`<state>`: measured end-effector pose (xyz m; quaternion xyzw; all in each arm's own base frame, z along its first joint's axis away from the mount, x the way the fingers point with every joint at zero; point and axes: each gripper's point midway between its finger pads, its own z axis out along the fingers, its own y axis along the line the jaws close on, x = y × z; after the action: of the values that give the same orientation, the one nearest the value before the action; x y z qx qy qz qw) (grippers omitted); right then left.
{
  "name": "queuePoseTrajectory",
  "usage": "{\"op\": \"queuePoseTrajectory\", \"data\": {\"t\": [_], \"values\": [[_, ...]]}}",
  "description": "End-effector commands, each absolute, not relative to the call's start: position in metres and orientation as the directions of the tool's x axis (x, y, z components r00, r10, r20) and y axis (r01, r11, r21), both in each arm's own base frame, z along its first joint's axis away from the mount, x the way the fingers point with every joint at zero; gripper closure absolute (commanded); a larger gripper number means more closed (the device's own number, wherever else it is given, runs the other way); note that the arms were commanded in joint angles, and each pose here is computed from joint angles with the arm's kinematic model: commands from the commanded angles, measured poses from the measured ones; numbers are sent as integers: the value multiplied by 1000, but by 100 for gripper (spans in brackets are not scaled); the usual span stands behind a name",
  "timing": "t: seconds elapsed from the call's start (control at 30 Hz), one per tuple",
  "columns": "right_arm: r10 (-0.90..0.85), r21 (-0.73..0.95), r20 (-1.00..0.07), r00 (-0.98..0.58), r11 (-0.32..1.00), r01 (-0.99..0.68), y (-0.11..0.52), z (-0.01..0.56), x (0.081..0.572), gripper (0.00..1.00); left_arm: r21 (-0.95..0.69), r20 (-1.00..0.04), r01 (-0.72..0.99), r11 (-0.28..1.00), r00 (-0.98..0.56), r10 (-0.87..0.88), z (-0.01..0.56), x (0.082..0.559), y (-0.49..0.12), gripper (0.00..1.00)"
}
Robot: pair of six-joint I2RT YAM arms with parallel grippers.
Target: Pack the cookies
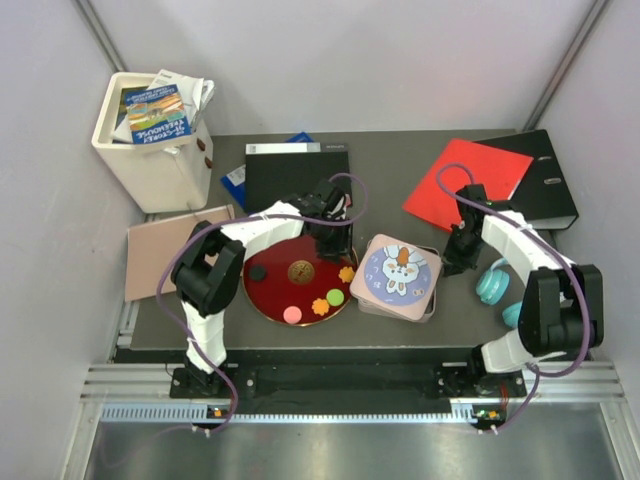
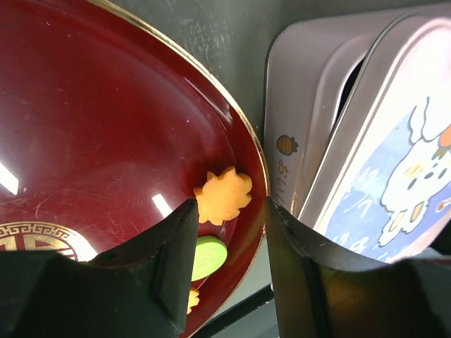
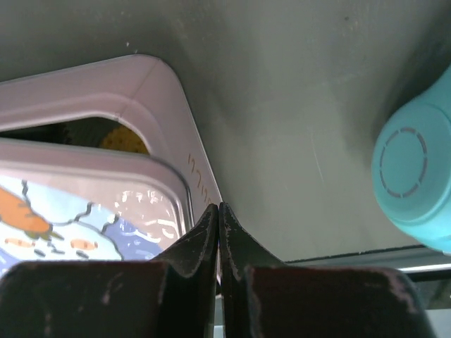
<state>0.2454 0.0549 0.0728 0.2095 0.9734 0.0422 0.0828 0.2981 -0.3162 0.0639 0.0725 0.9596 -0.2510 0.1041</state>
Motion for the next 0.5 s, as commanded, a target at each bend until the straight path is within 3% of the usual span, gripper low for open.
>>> {"op": "queuePoseTrajectory", "data": {"t": [0.0,0.47], "values": [[408,134,-185,-894,912,388,59,71,269,100,-423,-254,229,877,-959,127,63,296,-311,52],[430,146,-199,-880,901,408,64,75,305,100,-438,-242,276,856,-953,183,71,278,-314,53]]}}
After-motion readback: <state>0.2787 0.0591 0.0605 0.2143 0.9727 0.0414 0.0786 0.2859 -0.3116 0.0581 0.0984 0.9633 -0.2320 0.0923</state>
